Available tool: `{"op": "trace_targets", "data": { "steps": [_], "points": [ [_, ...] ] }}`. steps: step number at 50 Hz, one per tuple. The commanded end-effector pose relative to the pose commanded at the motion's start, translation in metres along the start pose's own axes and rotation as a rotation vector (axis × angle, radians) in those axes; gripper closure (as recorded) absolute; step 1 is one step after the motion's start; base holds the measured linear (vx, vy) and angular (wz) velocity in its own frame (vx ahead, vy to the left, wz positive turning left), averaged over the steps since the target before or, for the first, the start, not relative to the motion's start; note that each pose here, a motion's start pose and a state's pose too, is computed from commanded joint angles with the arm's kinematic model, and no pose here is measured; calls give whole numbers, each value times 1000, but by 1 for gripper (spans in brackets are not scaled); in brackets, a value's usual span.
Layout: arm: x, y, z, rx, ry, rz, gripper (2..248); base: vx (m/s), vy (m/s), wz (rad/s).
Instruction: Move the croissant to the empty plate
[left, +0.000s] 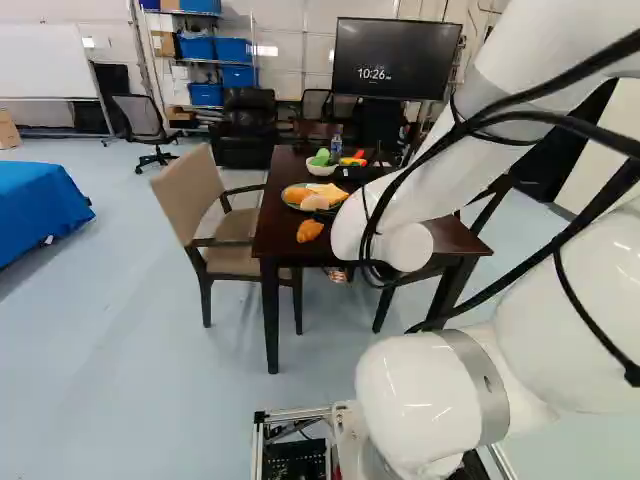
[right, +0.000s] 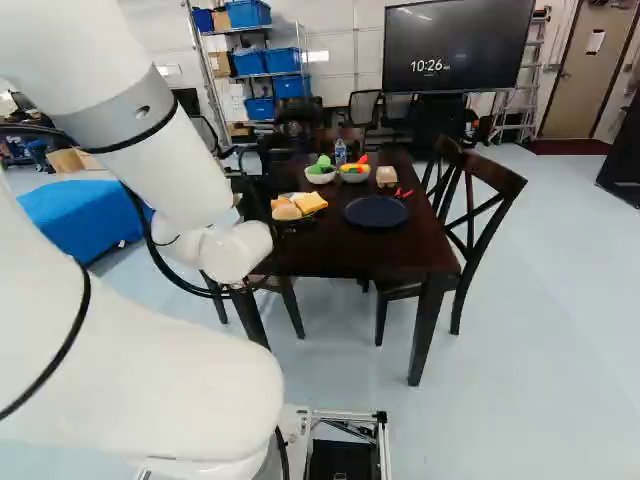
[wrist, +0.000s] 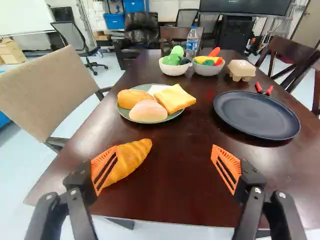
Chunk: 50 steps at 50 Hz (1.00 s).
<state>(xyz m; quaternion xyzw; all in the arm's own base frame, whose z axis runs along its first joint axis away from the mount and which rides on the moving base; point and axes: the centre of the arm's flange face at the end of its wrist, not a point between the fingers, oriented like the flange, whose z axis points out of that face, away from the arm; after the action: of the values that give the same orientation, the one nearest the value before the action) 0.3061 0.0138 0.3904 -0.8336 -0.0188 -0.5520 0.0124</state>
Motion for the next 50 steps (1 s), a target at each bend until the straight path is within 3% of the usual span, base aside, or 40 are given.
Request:
{"op": "trace_targets", "data": {
  "steps": [28, 50],
  "points": [
    [24, -14, 18, 35, -122, -12, 3, 0, 0, 0],
    [43, -24, 28, 40, -215, 12, 3, 0, 0, 0]
  ]
}}
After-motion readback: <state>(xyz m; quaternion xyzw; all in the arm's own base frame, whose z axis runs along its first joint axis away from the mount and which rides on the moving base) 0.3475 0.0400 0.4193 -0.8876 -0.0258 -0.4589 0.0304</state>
